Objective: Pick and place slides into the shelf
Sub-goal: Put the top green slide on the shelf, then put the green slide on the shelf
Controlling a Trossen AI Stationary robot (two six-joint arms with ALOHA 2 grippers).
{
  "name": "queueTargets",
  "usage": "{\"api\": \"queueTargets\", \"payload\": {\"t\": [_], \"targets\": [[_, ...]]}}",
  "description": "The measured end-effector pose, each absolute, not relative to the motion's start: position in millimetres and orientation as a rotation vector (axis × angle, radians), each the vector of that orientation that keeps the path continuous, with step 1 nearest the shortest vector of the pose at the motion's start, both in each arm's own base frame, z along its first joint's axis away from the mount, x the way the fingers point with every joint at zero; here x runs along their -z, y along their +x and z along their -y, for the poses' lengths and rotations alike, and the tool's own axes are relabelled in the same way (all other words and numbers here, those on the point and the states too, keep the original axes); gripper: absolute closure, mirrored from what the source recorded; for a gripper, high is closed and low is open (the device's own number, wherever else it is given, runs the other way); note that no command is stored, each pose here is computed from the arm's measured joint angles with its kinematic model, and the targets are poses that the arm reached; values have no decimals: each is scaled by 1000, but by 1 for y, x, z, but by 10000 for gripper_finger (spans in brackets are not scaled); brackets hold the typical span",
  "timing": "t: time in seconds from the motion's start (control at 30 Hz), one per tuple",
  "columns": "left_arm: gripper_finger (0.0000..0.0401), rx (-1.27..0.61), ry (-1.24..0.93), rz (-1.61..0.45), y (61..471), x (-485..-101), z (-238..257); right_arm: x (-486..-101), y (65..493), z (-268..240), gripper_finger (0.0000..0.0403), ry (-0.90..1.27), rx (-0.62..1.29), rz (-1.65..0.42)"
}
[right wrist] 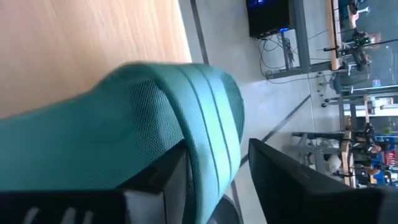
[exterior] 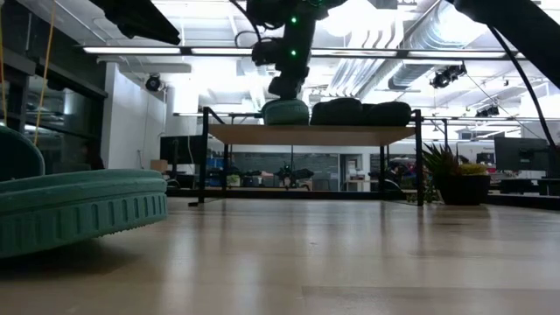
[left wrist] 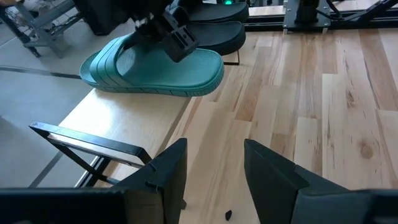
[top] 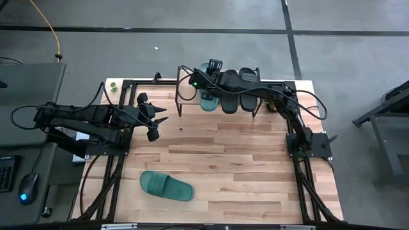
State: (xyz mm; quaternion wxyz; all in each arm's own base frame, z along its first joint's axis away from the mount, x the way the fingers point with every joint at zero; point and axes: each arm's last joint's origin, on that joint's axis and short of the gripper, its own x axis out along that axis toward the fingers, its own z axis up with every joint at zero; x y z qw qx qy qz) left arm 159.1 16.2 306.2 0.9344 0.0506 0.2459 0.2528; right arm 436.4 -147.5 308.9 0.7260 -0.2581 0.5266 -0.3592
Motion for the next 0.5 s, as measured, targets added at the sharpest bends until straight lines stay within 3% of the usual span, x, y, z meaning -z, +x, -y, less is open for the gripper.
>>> {"api": "queueTargets", "payload": {"t": [0.5], "targets": [[258,-517,103,-503,159,-306,-16,-356,433,105,228,-490,744,-1065]]}}
